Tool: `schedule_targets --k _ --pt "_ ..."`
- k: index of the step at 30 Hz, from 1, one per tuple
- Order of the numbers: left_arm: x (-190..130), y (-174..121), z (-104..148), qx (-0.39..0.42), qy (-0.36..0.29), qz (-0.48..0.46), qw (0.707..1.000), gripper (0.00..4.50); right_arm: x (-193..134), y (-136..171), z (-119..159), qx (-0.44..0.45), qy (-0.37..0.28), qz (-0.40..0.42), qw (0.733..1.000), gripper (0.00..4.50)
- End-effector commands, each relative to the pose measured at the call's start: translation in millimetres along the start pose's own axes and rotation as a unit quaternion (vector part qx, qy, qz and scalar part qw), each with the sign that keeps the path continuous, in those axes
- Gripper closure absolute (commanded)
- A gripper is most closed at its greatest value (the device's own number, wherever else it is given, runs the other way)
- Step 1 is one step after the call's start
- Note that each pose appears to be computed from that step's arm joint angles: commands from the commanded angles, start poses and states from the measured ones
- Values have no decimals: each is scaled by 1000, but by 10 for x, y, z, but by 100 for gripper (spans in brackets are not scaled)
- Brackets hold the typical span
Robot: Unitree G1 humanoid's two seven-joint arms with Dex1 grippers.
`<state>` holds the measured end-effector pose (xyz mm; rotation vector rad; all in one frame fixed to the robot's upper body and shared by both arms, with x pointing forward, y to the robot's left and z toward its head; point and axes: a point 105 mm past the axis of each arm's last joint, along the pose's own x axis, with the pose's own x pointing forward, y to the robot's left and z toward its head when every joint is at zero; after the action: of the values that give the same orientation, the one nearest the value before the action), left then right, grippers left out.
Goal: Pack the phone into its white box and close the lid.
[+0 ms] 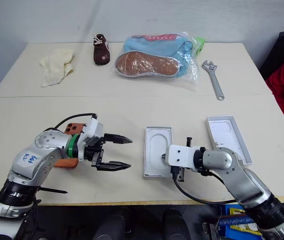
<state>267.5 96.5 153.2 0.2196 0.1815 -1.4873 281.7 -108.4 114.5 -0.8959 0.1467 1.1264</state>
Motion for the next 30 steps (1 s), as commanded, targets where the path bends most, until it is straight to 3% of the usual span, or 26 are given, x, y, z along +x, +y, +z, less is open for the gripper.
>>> schedule_targets --k 1,16,22,30 --pt "-15 -36 68 17 -6 -2 1000 0 92 -229 93 -26 -3 -34 999 444" --pt "-35 38 51 12 1 14 1000 0 422 -695 -91 -121 50 -115 985 444" --pt "-33 37 44 6 1 14 1000 0 380 -625 35 -120 17 -103 987 444" --pt "-200 74 -49 -45 10 30 998 0 159 -390 410 0 -97 -40 994 444"
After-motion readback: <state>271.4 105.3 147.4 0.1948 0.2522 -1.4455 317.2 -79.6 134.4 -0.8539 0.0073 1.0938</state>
